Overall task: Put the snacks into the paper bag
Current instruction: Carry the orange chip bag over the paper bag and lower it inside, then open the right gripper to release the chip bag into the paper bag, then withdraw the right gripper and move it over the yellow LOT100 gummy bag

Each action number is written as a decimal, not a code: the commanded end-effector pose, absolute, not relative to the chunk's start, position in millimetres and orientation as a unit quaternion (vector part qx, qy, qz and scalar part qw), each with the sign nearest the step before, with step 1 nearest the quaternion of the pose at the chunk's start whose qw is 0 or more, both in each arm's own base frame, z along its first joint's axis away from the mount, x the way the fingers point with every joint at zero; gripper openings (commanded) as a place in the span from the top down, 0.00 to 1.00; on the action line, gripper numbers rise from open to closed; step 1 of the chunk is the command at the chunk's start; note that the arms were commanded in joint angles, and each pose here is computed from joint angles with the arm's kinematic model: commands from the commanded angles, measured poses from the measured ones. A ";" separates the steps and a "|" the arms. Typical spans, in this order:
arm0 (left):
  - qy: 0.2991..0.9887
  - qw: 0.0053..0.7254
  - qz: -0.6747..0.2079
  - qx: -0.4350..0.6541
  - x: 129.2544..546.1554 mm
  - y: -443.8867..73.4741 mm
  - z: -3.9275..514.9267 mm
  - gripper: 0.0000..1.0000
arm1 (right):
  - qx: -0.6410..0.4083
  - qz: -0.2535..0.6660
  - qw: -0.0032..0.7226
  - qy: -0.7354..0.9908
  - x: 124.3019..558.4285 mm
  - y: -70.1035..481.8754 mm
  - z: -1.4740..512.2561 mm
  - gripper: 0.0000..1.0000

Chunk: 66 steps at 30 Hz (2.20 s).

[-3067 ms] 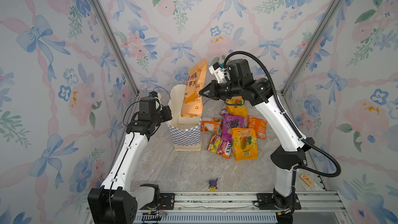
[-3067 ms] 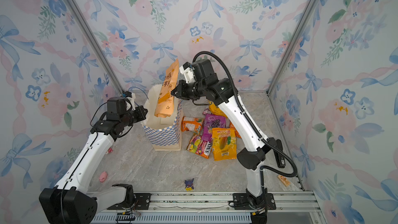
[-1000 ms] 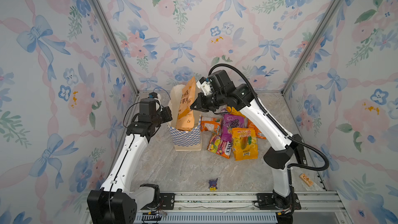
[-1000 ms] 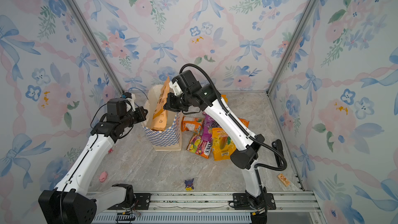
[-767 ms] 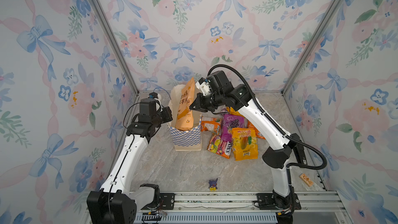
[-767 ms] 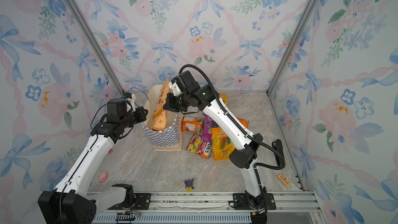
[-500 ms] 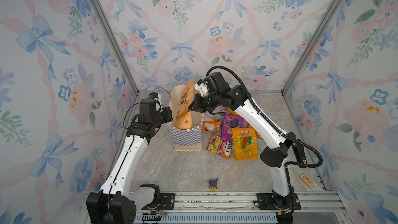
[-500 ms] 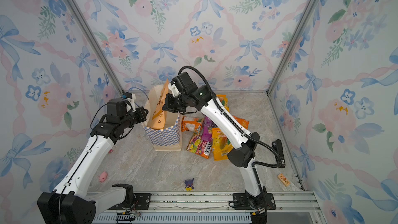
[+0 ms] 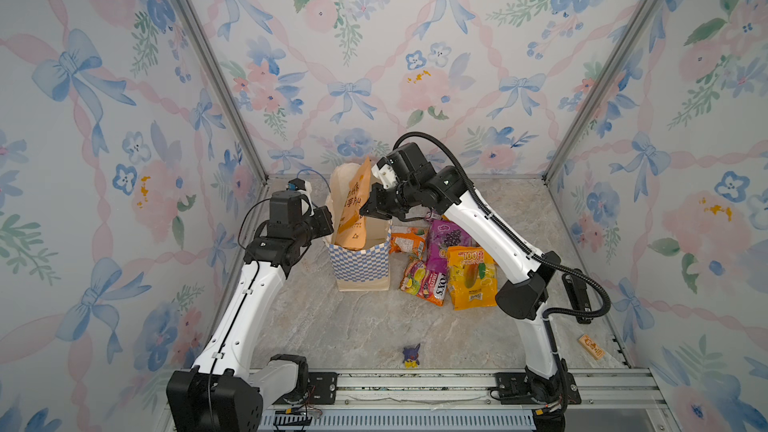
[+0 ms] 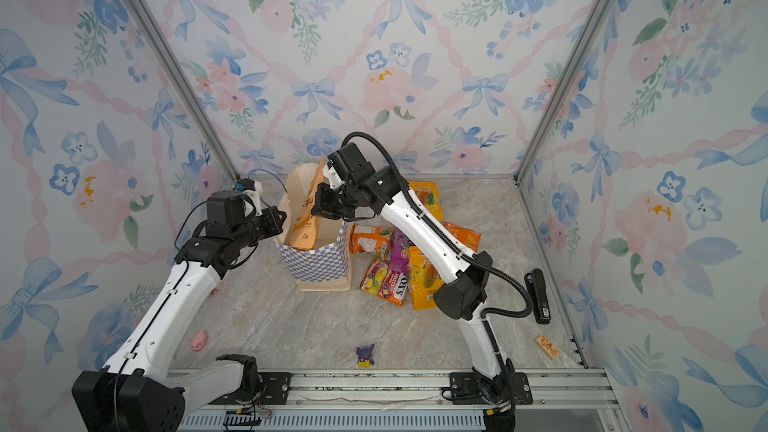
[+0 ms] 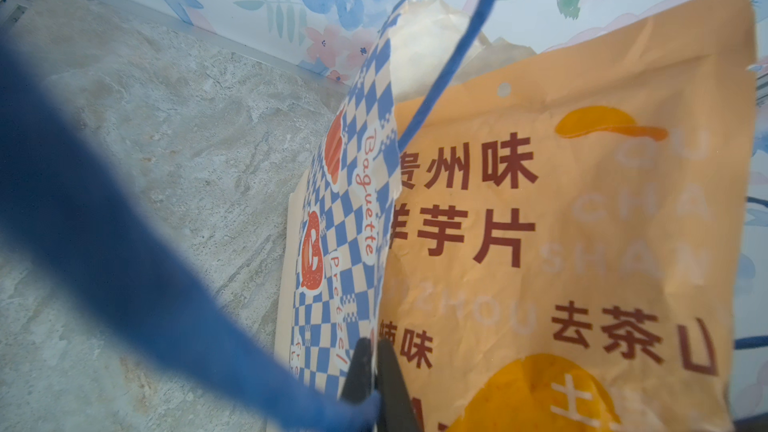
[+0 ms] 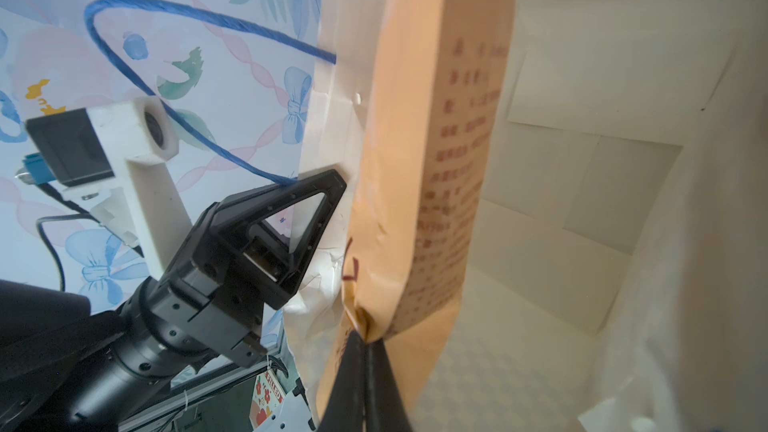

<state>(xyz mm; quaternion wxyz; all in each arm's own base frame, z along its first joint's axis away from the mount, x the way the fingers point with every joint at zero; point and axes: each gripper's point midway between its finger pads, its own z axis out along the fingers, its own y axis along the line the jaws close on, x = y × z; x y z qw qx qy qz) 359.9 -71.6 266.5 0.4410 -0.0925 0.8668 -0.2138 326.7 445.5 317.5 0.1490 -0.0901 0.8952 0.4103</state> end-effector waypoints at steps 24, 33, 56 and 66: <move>0.860 0.447 -0.234 -0.082 359.9 -82.3 273.0 1.00 | -0.085 0.438 0.138 0.884 335.0 459.4 319.4 0.89; 0.861 0.445 -0.232 -0.083 360.4 -81.9 271.3 1.00 | -0.086 0.440 0.134 0.884 335.3 460.6 317.0 0.74; 0.859 0.447 -0.235 -0.082 359.6 -82.8 273.3 1.00 | -0.169 0.404 0.189 0.879 295.1 409.7 369.5 0.56; 0.860 0.445 -0.236 -0.082 360.7 -83.3 272.4 1.00 | -0.230 0.356 0.216 0.880 251.0 350.0 385.7 0.31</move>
